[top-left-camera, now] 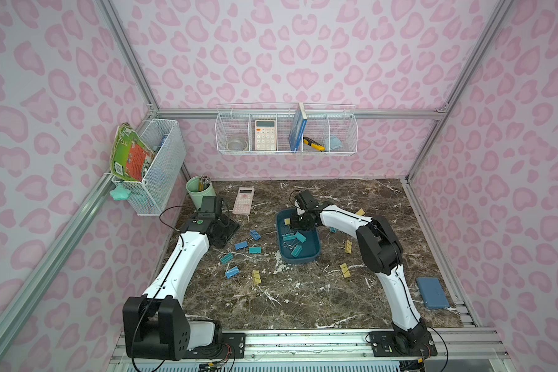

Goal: Take out the binder clips from the storage box
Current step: Pick up the binder clip from the storage box, then place the binder clip at the center of the board.

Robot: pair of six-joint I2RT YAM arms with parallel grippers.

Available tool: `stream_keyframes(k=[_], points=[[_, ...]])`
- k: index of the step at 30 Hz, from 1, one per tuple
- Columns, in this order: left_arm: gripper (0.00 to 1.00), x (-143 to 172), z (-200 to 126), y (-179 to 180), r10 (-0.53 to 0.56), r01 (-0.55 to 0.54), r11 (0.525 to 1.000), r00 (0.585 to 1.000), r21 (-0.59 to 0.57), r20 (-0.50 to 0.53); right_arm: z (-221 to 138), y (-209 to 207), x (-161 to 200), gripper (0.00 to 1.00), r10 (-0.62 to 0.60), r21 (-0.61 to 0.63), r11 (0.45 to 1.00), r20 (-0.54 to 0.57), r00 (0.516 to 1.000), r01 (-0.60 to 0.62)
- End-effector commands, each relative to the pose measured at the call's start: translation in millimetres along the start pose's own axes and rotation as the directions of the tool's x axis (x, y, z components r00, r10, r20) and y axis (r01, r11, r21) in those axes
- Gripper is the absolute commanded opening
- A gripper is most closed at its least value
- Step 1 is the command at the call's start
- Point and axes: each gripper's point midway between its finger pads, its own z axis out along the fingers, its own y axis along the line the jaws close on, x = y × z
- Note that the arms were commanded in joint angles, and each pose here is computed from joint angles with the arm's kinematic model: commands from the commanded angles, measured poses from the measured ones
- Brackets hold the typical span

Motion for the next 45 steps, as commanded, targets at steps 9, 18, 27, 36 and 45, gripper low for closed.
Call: stream_keyframes(k=[9, 18, 27, 36, 45], points=[[0.62, 6, -16, -15, 0.064, -0.065, 0.997, 0.998, 0.04, 0.014, -79, 17, -28, 0.0, -0.032, 0.031, 0.999, 0.144, 0.989, 0.027], [0.76, 22, -28, -38, 0.14, -0.141, 0.985, 0.99, 0.097, 0.013, -150, -26, -24, 0.0, 0.034, 0.067, 0.996, 0.252, 0.967, -0.053], [0.99, 48, -23, -66, 0.231, -0.227, 0.966, 0.973, 0.128, -0.023, -206, -159, 21, 0.0, 0.207, 0.193, 0.941, 0.324, 0.923, -0.278], [0.99, 62, -19, -82, 0.282, -0.274, 0.952, 0.959, 0.134, -0.043, -208, -211, 92, 0.0, 0.307, 0.243, 0.892, 0.292, 0.906, -0.381], [0.99, 73, -12, -88, 0.318, -0.307, 0.943, 0.945, 0.129, -0.075, -186, -240, 151, 0.0, 0.38, 0.307, 0.843, 0.241, 0.893, -0.442]])
